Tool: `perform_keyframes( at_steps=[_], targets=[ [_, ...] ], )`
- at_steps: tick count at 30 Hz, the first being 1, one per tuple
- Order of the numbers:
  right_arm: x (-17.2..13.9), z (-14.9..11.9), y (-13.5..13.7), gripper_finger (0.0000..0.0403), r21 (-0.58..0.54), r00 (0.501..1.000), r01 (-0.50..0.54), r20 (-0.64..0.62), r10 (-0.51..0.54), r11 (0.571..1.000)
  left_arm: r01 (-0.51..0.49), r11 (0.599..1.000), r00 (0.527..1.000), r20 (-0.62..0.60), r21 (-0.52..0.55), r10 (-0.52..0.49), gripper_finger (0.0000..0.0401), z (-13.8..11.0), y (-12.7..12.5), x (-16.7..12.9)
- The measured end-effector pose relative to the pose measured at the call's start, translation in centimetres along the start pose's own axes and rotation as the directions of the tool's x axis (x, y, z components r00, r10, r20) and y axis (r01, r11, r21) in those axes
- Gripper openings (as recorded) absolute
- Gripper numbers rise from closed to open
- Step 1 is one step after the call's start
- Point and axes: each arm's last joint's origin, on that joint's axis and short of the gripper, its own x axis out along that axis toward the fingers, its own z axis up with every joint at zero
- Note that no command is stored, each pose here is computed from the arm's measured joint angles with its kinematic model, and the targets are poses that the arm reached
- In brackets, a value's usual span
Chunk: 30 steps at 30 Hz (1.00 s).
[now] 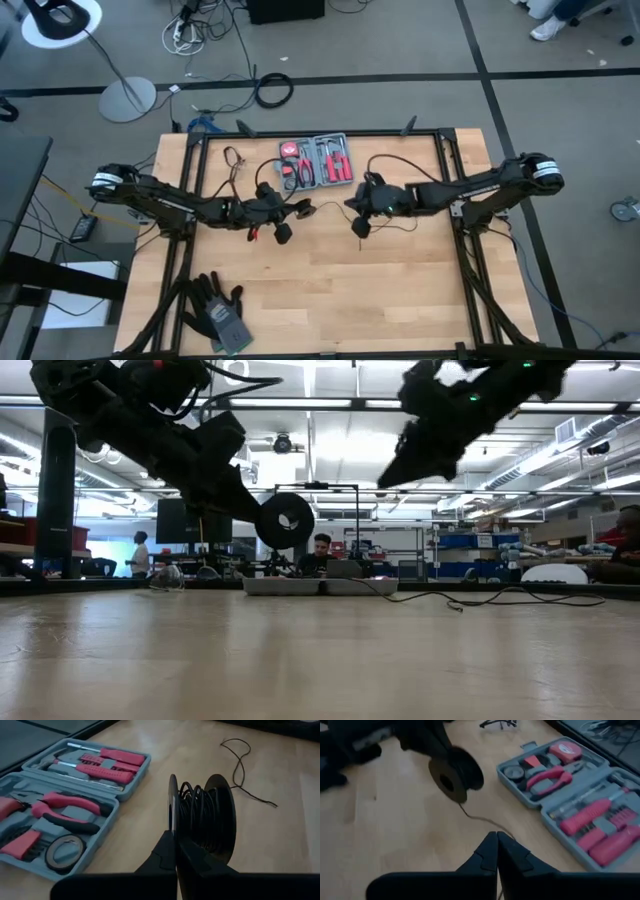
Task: Coil cords
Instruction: Coil the black wire onto the black spool
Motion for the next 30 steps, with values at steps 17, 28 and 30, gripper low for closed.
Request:
perform_keyframes(
  at_steps=[17, 28, 30],
  targets=[
    [6.2, -8.8, -0.8, 0.0035, 0.094, 0.978, 0.104, 0.169, -0.118, 0.99, 0.079, 0.997, 0.994, 0.07, -0.014, -0.078, 0.0, 0.6, -1.0, -0.4],
    [9.5, -10.2, -2.0, 0.0124, 0.055, 0.984, 0.16, 0.07, -0.163, 0.986, 0.086, 0.996, 0.993, 0.084, -0.02, -0.085, 0.0, 0.7, -1.1, -0.4],
    [9.6, -10.3, -2.2, 0.0134, 0.038, 0.984, 0.165, 0.066, -0.168, 0.985, 0.086, 0.996, 0.993, 0.084, -0.02, -0.084, 0.0, 0.7, -1.1, -0.4]
  ],
)
